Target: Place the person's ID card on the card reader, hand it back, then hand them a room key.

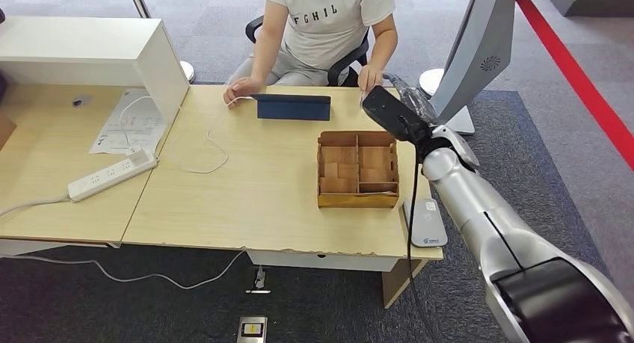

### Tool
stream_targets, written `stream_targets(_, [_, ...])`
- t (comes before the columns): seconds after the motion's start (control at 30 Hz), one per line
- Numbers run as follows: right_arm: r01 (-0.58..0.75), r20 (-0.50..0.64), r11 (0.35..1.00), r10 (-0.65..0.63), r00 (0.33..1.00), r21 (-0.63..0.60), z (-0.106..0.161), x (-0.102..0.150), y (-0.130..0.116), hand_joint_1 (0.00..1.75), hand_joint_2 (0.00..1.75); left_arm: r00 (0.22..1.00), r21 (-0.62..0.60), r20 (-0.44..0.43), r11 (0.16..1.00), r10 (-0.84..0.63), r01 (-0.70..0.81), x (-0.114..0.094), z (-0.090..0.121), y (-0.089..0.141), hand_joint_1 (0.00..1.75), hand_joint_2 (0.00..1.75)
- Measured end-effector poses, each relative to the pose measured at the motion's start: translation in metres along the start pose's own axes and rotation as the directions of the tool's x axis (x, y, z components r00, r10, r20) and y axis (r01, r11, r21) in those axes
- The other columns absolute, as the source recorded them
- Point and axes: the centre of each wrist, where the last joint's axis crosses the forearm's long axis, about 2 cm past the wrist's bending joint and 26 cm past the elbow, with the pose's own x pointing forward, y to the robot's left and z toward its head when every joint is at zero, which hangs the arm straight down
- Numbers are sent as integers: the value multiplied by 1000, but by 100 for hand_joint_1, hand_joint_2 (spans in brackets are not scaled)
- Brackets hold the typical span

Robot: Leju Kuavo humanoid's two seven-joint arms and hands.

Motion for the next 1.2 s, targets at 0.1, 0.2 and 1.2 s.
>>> stream_targets(0.1, [153,-10,988,-153,988,-14,4,-12,-16,0,0,1000,6,-13,1000,1,-1,0,0,1,0,0])
stream_targets(0.2, [242,-14,970,-243,970,-31,12,-31,-31,0,0,1000,12,-17,1000,2,-2,0,0,4,0,0])
stream_targets(1.2, [-133,-97,978,118,988,-162,187,-88,-5,0,0,1000,70,21,997,23,-24,4,0,26,0,0])
